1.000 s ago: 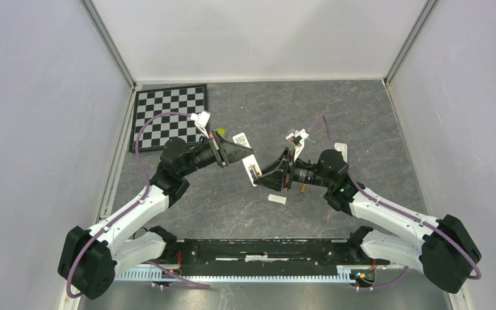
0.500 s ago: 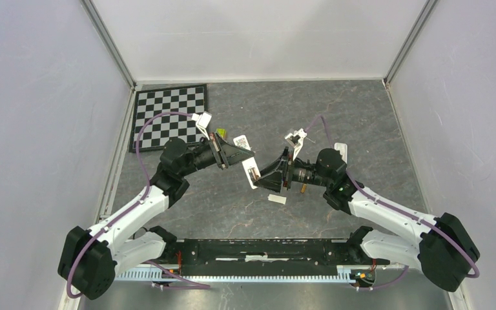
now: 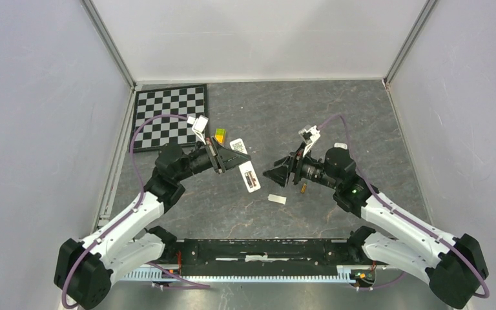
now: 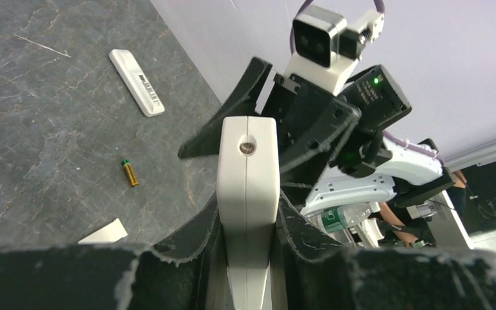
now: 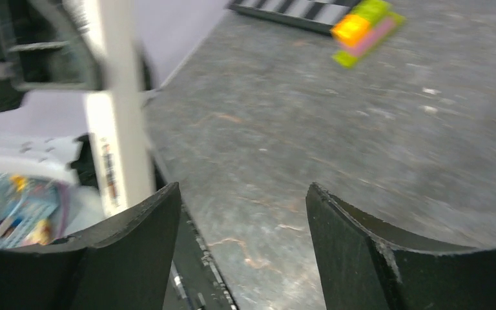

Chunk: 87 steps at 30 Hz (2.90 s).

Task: Load the batteries into the remote control
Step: Load the battery into the remote control, then pick up the battery from the center of the board.

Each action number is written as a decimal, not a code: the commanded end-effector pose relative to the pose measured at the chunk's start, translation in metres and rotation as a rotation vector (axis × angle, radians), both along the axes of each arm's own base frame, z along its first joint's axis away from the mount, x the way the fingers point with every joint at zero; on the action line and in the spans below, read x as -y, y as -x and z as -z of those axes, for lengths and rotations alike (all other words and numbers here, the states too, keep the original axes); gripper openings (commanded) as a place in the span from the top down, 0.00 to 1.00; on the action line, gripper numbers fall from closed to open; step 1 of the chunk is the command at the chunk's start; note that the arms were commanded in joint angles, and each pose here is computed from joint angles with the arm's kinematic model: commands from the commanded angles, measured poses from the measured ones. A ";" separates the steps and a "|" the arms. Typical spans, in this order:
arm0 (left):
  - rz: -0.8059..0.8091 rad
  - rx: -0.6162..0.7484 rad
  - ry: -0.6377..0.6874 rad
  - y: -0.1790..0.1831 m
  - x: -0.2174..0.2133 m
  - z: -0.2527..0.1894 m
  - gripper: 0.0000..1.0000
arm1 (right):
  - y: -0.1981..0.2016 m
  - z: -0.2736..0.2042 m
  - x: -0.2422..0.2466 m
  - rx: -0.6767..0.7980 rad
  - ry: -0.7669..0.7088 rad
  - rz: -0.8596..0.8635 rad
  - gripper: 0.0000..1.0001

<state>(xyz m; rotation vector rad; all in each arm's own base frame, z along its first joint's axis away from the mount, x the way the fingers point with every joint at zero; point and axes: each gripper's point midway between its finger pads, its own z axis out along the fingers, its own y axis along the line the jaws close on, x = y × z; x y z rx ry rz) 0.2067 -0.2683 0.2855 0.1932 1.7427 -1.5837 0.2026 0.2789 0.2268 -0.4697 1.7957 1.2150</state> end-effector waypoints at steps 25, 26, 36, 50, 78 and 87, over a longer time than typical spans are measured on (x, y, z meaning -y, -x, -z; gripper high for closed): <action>-0.087 0.095 -0.133 -0.001 -0.018 0.018 0.98 | -0.043 0.195 0.138 -0.363 0.864 0.566 0.59; -0.088 0.095 -0.135 0.000 -0.019 0.018 0.98 | -0.043 0.198 0.137 -0.371 0.875 0.561 0.60; -0.100 0.098 -0.164 -0.002 -0.022 0.022 0.98 | -0.045 0.205 0.115 -0.327 0.917 0.360 0.85; -0.127 0.061 -0.209 -0.006 -0.026 0.025 0.98 | -0.061 0.189 0.069 0.090 1.023 -0.272 1.00; -0.166 -0.013 -0.266 -0.008 -0.035 0.030 0.98 | -0.097 0.136 0.054 0.044 0.904 0.011 0.46; -0.177 -0.106 -0.342 0.003 -0.047 0.046 0.98 | -0.082 0.148 0.046 -0.313 0.603 0.332 0.62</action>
